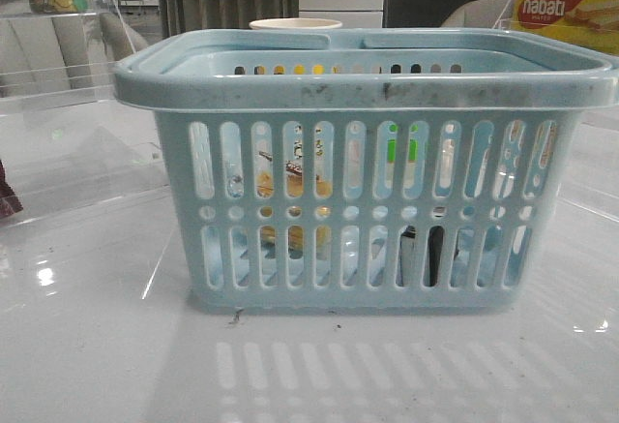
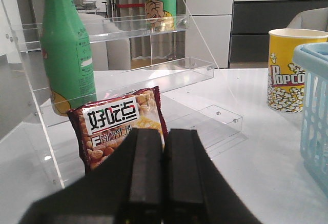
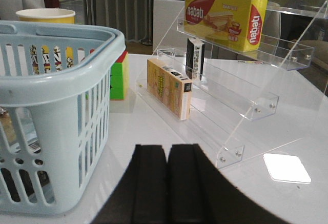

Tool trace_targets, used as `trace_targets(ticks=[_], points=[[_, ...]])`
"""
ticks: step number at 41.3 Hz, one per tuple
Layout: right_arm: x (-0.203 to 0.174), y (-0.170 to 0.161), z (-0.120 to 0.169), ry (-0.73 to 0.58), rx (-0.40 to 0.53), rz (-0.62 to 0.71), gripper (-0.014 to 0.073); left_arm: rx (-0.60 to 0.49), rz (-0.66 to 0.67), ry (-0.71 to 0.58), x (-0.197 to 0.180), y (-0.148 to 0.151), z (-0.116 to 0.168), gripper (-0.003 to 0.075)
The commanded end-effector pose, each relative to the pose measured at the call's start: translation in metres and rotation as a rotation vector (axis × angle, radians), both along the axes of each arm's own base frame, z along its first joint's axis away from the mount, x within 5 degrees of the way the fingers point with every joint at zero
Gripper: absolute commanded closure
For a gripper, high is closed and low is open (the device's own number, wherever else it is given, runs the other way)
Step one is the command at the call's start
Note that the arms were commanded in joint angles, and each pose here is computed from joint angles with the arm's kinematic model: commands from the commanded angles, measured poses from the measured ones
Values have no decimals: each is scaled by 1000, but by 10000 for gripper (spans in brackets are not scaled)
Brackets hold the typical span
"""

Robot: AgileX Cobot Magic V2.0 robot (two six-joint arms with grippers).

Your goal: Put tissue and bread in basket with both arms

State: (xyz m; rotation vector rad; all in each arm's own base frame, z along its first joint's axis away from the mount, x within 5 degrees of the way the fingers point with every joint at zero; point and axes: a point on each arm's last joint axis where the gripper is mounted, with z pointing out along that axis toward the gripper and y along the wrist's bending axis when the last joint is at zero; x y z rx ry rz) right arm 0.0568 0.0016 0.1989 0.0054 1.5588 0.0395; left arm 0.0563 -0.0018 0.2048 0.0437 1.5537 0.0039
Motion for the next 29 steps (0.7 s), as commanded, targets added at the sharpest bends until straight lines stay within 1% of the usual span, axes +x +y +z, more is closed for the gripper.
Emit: trace_targets(ticks=[1, 29], points=[[-2, -2, 11, -126, 17, -26, 567, -16, 4, -107, -2, 1, 9, 629], [-2, -2, 11, -131, 17, -27, 567, -16, 4, -107, -2, 1, 9, 629]])
